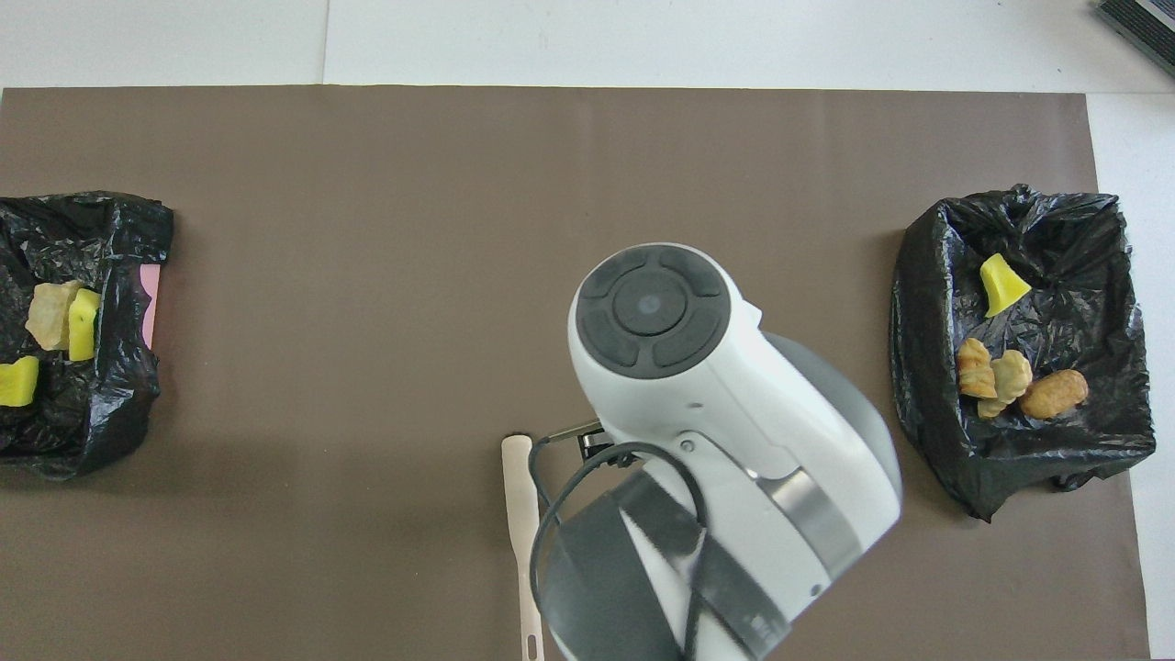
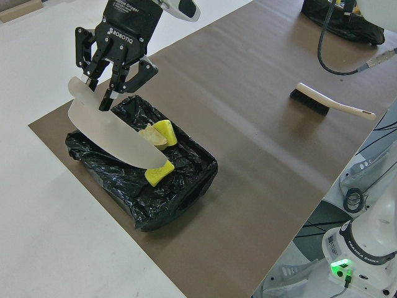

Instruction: Sweep and dump trash in bin

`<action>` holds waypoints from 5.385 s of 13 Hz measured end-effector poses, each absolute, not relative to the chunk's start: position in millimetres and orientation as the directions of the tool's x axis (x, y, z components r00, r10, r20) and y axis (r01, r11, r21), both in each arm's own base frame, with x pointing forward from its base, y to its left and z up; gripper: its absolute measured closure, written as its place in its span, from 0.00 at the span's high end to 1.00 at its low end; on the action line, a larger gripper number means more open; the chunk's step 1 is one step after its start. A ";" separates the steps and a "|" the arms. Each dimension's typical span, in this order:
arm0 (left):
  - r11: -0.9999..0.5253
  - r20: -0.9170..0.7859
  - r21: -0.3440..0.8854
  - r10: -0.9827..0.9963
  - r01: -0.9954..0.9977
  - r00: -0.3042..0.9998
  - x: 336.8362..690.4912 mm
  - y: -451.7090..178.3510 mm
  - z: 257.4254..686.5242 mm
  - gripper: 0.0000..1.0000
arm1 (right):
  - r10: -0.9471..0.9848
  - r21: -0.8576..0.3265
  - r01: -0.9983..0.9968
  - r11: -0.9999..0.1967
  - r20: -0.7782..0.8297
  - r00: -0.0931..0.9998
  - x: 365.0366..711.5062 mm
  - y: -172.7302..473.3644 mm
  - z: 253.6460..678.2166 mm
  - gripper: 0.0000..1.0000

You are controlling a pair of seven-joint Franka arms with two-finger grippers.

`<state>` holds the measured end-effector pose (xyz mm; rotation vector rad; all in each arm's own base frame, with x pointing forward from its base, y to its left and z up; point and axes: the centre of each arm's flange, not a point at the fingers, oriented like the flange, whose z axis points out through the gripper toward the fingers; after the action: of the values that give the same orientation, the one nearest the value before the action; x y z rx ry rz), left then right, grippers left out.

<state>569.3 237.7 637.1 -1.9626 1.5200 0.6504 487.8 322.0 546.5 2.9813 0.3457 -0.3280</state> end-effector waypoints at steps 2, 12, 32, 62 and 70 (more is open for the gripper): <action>-0.201 -0.596 -0.154 -0.762 -0.968 0.253 569.4 229.6 644.8 0.33 | 0.245 0.071 0.268 -0.961 -0.237 0.940 510.7 279.4 563.7 1.00; -0.779 -0.079 -0.036 -0.622 -0.626 0.779 545.5 89.5 626.6 0.33 | 0.179 0.037 0.187 -0.982 -0.162 0.970 554.4 101.4 621.0 1.00; -0.983 0.111 0.165 -0.061 -0.079 0.992 502.5 -401.9 394.9 0.33 | -0.114 0.042 -0.111 -0.993 -0.052 0.992 551.2 -54.9 646.5 1.00; -0.999 -0.130 0.016 0.042 0.044 0.991 529.0 -120.3 467.7 1.00 | -0.098 -0.007 -0.098 -0.995 -0.013 0.995 533.2 -27.2 636.1 1.00; -0.996 -0.139 0.012 -0.094 -0.093 0.986 526.4 -9.8 489.5 1.00 | -0.098 -0.007 -0.099 -0.995 -0.016 0.995 533.1 -27.2 635.0 1.00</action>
<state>526.4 -9.8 489.5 -3.1361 0.1473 0.2197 533.1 -27.2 635.0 3.1452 -0.1553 -0.0242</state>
